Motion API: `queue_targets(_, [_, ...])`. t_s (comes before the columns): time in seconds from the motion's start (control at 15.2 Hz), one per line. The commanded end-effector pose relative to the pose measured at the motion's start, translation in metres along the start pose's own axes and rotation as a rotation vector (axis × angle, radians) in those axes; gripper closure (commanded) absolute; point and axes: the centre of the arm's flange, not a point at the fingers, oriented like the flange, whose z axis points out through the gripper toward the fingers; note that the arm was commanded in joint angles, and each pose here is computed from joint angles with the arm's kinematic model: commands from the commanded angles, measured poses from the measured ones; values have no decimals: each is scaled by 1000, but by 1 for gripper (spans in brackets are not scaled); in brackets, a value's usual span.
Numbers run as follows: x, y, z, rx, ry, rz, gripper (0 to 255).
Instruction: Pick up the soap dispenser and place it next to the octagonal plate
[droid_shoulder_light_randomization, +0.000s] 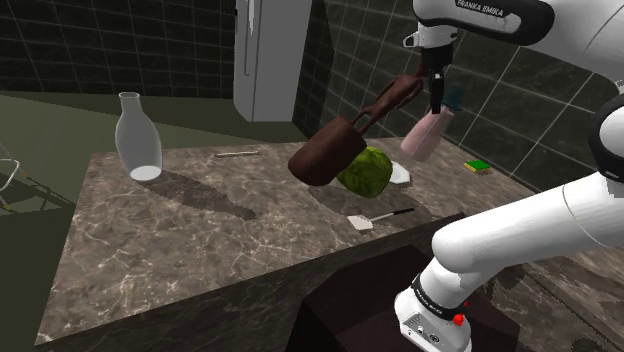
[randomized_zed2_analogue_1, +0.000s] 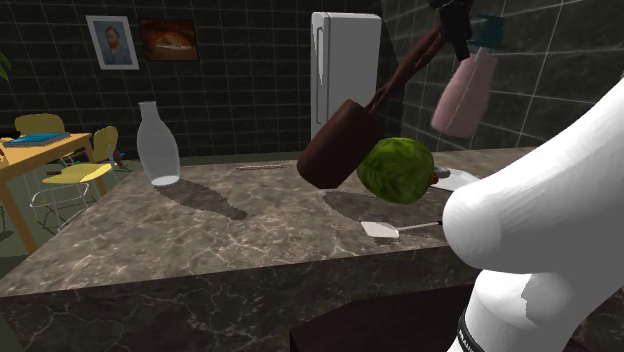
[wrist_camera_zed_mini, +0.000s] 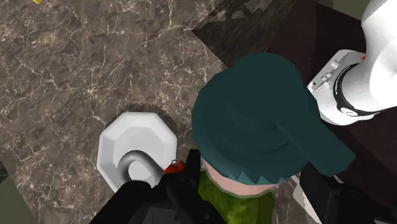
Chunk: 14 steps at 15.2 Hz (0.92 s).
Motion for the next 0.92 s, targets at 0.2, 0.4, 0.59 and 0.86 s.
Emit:
queue_targets(0.2, [-45,44,6,-1,0,-1,255])
queue_targets(0.4, [-73,72,9,-1,0,-1,255])
queue_targets(0.59, [-100,100,12,-1,0,-1,255])
queue_targets(0.86, [-137,138,16,-1,0,-1,255])
